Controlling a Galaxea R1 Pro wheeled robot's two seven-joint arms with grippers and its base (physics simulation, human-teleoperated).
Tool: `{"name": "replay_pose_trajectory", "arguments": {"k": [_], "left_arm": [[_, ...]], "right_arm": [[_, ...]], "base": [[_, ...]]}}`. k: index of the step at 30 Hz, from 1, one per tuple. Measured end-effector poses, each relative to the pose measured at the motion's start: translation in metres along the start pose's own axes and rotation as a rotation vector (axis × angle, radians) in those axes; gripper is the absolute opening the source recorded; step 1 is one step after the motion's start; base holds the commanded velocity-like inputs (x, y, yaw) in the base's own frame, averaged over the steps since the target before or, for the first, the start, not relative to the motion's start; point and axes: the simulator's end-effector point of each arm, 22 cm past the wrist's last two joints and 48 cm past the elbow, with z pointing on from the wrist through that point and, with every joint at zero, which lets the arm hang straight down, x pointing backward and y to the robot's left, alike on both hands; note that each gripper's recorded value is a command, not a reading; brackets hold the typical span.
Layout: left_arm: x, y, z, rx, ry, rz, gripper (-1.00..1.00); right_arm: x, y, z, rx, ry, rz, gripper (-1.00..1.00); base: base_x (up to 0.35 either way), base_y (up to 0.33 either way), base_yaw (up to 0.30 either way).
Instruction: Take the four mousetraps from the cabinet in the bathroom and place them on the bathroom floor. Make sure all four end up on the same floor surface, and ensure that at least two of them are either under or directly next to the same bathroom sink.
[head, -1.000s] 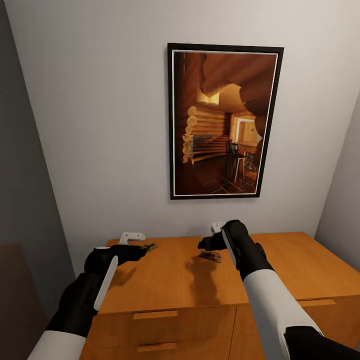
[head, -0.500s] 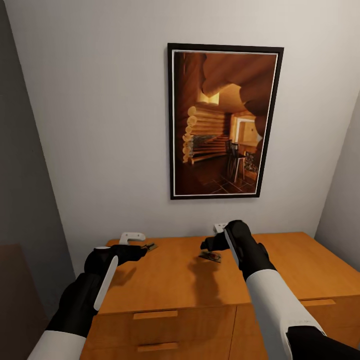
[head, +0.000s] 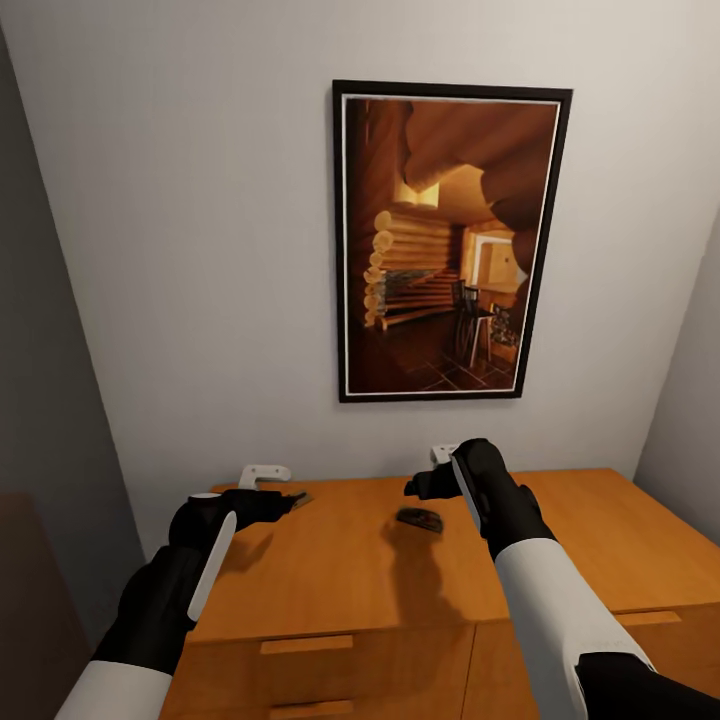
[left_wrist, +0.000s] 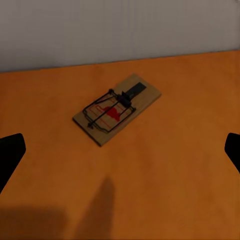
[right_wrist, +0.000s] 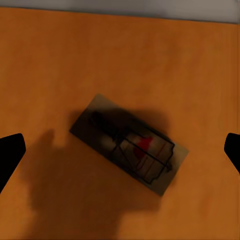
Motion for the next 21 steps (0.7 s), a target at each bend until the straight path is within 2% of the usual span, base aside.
{"name": "replay_pose_trajectory", "arguments": {"k": [21], "left_arm": [[0.0005, -0.0004, 0.0001, 0.001, 0.002, 0.001, 1.00]], "right_arm": [[-0.0002, -0.0002, 0.0000, 0.001, 0.000, 0.000, 1.00]], "base": [[0.006, -0.002, 0.000]]}}
